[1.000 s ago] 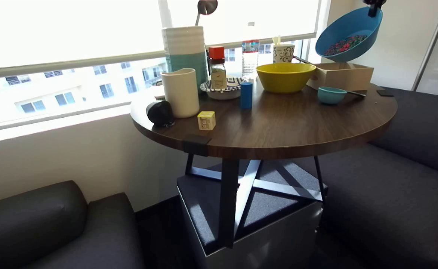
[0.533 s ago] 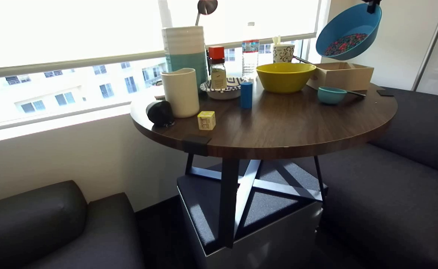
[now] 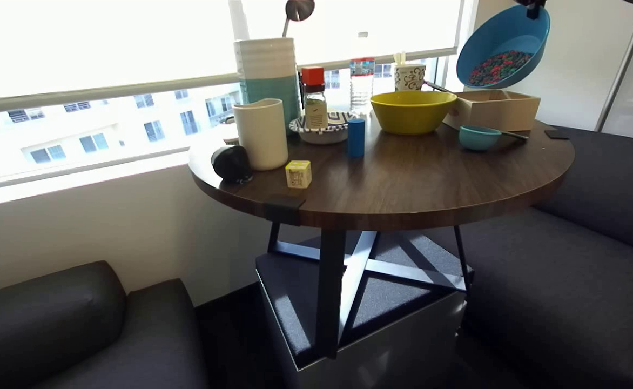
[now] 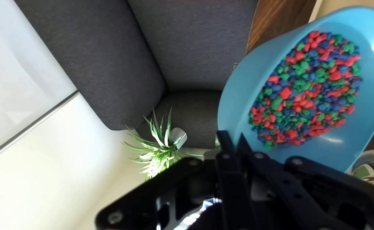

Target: Pour the cereal out of the blue bowl and into the wooden box

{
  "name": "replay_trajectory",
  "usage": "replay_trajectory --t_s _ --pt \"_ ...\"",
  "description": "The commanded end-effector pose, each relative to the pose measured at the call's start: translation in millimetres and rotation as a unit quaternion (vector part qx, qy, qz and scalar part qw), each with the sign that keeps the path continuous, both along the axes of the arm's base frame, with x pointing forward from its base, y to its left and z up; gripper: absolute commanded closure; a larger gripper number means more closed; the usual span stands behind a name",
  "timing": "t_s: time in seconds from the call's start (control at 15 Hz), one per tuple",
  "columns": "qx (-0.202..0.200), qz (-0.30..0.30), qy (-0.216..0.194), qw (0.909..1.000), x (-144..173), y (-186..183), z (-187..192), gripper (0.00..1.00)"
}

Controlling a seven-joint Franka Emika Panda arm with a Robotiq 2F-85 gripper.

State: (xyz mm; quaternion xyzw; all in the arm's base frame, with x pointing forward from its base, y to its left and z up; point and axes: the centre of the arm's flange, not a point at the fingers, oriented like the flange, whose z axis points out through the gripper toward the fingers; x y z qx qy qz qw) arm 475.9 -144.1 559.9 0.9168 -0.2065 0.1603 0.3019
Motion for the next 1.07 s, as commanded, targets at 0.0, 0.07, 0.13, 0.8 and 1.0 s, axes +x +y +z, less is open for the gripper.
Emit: replay_trajectory --t_s 0.0,0.07,0.13,0.8,1.0 --pt "-0.041 0.007 -0.002 0.9992 -6.3 15.8 -3.2 0.99" --pt "-0.046 0.009 -0.001 0.9989 -6.1 18.2 -4.8 0.99" --pt "-0.054 0.011 0.000 0.9985 -5.9 19.7 -6.4 0.99" --pt "-0.099 0.030 -0.002 0.9947 -8.1 29.2 -8.1 0.99" --pt "-0.113 0.040 -0.001 0.9928 -11.2 35.8 -8.2 0.99"
